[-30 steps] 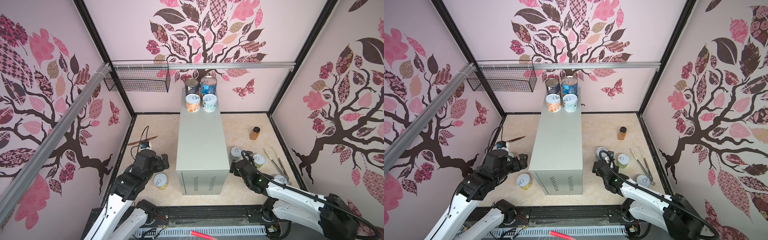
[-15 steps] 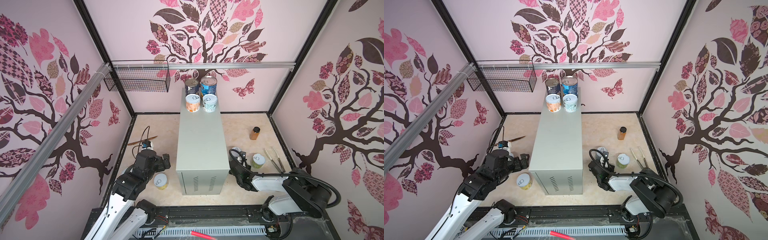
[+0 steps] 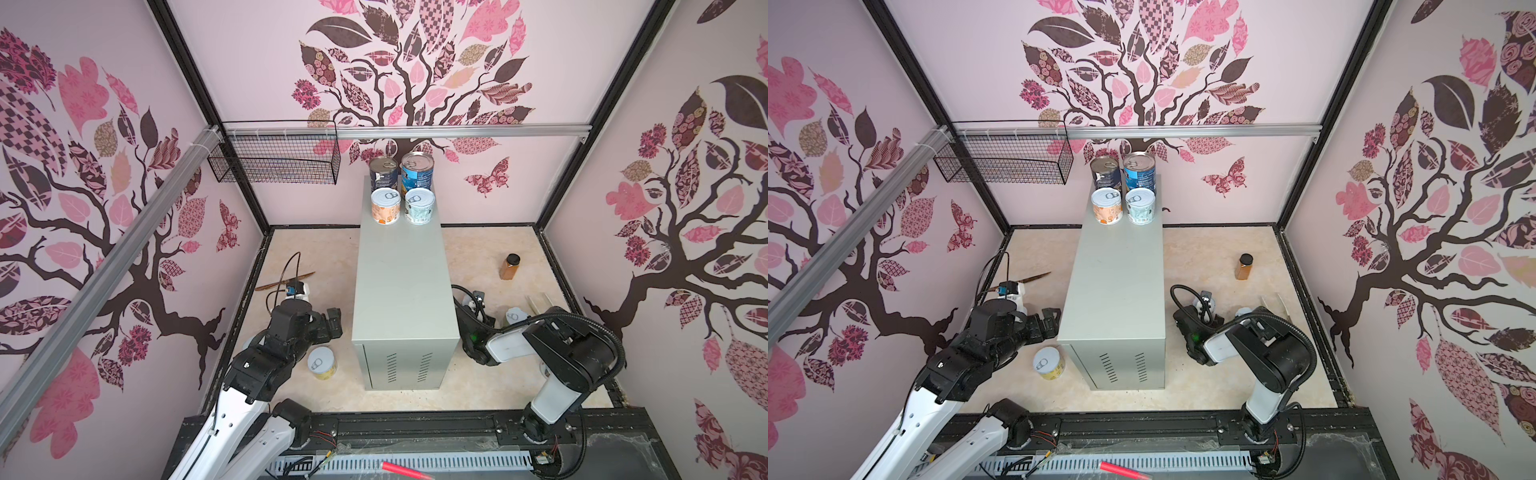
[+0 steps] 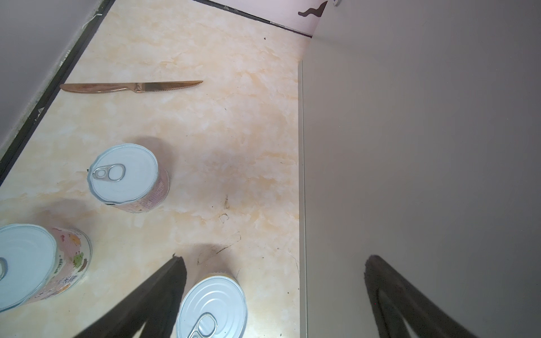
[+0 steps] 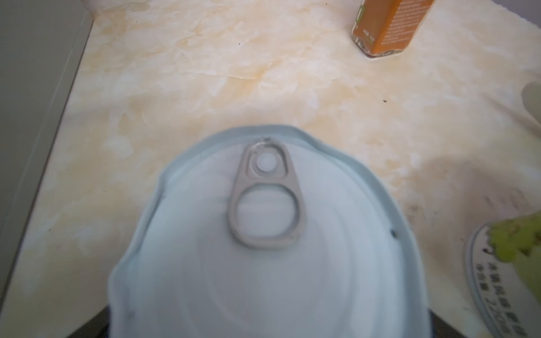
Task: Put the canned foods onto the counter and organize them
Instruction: 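Close the right gripper on the white-lidded can on the table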
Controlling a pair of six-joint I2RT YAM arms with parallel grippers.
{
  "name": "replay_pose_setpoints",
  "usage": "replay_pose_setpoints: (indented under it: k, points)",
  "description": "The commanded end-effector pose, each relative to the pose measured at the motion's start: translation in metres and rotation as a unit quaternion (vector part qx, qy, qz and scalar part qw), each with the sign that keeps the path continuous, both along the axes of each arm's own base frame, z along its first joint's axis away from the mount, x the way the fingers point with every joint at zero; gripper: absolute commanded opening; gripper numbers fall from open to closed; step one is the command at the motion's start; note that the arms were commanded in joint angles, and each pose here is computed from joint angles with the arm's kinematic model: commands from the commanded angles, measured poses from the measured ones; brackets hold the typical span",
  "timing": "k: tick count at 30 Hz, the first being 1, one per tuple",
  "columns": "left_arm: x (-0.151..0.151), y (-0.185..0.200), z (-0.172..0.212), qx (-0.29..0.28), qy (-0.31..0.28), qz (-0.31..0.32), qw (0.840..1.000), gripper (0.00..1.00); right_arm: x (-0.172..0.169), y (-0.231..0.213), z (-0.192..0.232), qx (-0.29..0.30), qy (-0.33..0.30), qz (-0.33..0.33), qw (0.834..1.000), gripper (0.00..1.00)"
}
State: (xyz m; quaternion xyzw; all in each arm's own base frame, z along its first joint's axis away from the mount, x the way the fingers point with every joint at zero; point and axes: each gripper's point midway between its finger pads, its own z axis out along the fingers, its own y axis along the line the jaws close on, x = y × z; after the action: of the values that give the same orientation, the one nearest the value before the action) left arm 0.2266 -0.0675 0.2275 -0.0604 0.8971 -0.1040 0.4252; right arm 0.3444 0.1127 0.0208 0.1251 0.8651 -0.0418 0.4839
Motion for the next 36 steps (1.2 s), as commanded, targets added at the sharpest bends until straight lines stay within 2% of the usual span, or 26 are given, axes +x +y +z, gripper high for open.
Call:
replay_pose_setpoints:
  k: [1, 8, 19, 32, 36]
  points:
    - [0.001, -0.002, -0.006, 0.004, 0.005, -0.009, 1.0, 0.98, 0.015, 0.009, 0.001, 0.003, -0.001, 0.006, 1.0, 1.0]
    - [0.004, -0.005, -0.012, 0.008, 0.019, -0.013, 1.0, 0.98, 0.027, 0.013, -0.005, 0.009, 0.011, 0.001, 1.0, 1.0]
    - [0.006, -0.006, -0.019, 0.015, 0.033, -0.014, 0.999, 0.98, 0.043, 0.015, -0.006, -0.016, 0.01, -0.011, 1.0, 0.97]
    - [0.005, -0.006, -0.017, 0.013, 0.028, -0.013, 0.999, 0.98, 0.051, 0.003, 0.002, -0.029, -0.005, -0.027, 0.999, 0.81]
    - [0.006, -0.005, -0.017, 0.012, 0.027, -0.011, 1.0, 0.98, 0.049, 0.003, 0.005, -0.024, -0.012, -0.023, 0.999, 0.71]
